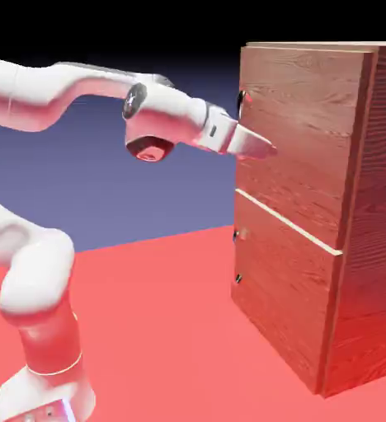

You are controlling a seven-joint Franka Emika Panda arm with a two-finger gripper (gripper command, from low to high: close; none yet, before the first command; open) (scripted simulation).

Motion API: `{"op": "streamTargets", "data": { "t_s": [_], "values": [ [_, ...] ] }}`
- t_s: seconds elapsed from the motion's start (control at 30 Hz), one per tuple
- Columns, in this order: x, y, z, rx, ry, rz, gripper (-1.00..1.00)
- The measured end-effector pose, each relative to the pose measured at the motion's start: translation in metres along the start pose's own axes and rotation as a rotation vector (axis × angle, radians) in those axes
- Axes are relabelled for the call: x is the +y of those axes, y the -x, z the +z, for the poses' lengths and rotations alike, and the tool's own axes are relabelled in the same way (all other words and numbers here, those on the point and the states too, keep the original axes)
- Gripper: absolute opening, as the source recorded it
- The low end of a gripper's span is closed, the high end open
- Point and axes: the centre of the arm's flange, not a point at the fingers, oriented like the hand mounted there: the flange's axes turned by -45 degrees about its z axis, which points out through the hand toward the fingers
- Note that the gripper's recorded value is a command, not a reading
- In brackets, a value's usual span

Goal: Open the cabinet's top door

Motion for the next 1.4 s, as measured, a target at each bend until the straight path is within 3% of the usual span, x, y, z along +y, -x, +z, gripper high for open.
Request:
{"op": "streamTargets", "data": {
  "t_s": [0.87, 1.27, 1.4],
  "values": [
    [-0.095, 0.015, -0.020, 0.276, 0.023, -0.009, 0.00],
    [-0.154, 0.044, -0.004, 0.331, 0.026, -0.026, 0.00],
    [-0.154, 0.030, 0.036, 0.331, 0.026, -0.027, 0.00]
  ]
}}
